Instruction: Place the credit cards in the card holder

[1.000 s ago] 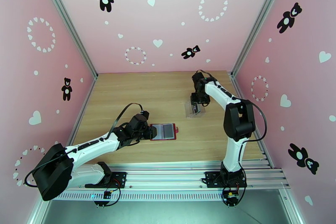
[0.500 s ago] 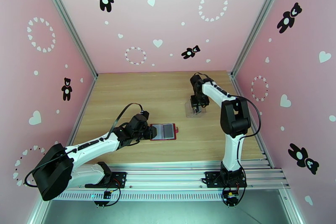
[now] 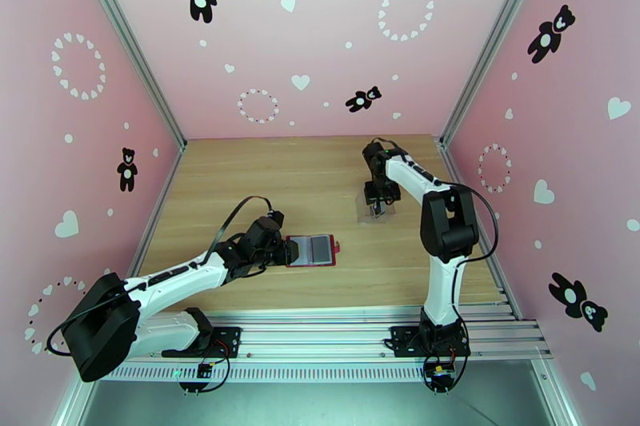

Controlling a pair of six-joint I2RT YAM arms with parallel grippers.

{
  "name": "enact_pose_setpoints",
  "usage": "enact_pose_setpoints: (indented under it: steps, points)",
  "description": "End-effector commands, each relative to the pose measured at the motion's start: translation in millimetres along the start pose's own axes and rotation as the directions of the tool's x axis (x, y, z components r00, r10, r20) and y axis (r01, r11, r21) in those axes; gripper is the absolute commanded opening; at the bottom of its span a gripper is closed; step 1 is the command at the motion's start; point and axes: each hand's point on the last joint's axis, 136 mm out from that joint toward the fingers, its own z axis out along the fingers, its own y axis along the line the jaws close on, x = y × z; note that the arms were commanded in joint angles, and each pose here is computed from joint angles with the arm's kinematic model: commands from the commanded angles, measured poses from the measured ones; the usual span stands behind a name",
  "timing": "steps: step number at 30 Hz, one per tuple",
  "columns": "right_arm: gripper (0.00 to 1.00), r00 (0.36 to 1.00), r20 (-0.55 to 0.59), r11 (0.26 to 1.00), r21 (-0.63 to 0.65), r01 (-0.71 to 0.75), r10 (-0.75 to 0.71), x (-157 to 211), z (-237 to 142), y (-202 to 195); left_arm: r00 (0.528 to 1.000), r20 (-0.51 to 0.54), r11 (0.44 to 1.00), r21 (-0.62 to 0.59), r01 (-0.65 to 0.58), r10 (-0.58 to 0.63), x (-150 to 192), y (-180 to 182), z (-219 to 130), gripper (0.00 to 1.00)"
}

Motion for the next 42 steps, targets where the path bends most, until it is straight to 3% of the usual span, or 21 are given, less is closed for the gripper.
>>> enact_pose_setpoints:
  steps: [1, 13, 26, 37, 42]
  points:
    - [0.69, 0.999, 0.035, 0.999, 0.047, -0.015, 0.013, 1, -20, -12, 1.000, -0.001, 1.000, -0.026, -0.005, 0.005, 2, 8, 0, 0.45]
    - [0.79, 1.000, 0.006, 0.997, 0.080, -0.001, 0.001, 4, -6, -14, 1.000, 0.000, 1.000, -0.027, -0.005, 0.005, 1, 8, 0, 0.45]
    - [0.79, 0.998, -0.058, 0.998, 0.069, -0.001, 0.005, 8, 18, -12, 1.000, -0.006, 1.000, -0.028, -0.005, 0.005, 2, 8, 1, 0.45]
    - [0.74, 0.999, -0.003, 0.991, 0.121, -0.048, 0.048, 4, -7, -37, 1.000, -0.009, 1.000, -0.030, -0.005, 0.005, 2, 8, 2, 0.45]
    - [0.60, 0.996, 0.018, 0.993, 0.083, -0.083, 0.082, 8, -17, -47, 1.000, -0.012, 0.999, -0.031, -0.005, 0.004, 3, 9, 4, 0.45]
